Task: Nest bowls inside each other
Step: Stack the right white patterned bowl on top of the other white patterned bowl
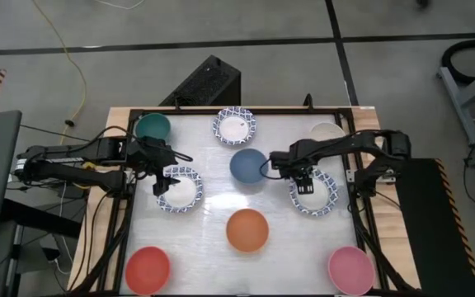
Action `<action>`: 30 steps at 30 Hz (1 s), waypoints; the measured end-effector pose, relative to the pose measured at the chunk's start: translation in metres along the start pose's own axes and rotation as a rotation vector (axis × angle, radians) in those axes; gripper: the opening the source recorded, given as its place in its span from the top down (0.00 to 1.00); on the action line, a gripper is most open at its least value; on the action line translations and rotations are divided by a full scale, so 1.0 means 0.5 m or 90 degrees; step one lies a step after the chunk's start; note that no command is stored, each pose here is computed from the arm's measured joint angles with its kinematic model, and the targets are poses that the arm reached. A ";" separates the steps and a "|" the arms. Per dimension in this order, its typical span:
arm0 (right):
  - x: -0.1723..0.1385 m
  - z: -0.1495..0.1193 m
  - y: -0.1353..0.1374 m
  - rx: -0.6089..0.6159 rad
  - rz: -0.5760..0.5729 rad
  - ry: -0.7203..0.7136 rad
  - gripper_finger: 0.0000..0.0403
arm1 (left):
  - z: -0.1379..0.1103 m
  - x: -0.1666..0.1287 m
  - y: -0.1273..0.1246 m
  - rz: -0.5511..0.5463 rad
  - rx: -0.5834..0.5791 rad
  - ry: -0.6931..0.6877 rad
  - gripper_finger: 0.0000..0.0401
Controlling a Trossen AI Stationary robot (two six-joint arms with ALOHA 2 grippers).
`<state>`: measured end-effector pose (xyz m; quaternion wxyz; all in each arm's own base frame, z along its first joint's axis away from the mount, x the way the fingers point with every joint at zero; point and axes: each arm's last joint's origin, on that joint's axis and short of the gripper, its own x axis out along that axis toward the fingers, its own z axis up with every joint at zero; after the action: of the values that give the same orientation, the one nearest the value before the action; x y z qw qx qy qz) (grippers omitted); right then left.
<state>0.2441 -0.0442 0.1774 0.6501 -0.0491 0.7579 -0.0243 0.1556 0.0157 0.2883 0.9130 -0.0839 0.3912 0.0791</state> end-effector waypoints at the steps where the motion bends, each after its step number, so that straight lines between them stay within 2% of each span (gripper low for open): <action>1: 0.003 0.001 0.000 0.000 0.001 0.007 0.33 | 0.000 0.000 0.000 0.000 0.000 0.000 0.20; 4: 0.012 0.003 0.001 -0.003 0.003 0.026 0.38 | 0.000 0.000 0.000 0.000 0.000 0.000 0.20; 6: 0.013 0.002 0.001 -0.002 0.004 0.033 0.45 | 0.000 0.000 0.000 0.000 0.000 0.000 0.20; 14: 0.007 -0.012 -0.001 0.051 0.011 0.060 0.94 | 0.000 0.000 0.000 0.000 0.000 0.000 0.20; 19: 0.007 -0.018 0.001 0.083 0.021 0.083 0.95 | 0.000 0.000 0.000 0.000 -0.003 -0.001 0.20; 25: 0.000 -0.015 0.000 0.112 0.130 0.066 0.98 | 0.000 0.000 0.000 0.000 -0.004 -0.001 0.20; 30: -0.043 -0.006 -0.019 0.158 0.182 0.052 0.99 | 0.000 0.000 0.000 0.000 -0.004 -0.001 0.20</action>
<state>0.2450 -0.0514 0.1997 0.6165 0.1404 0.7742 -0.0267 0.1558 0.0157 0.2883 0.9131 -0.0869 0.3903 0.0805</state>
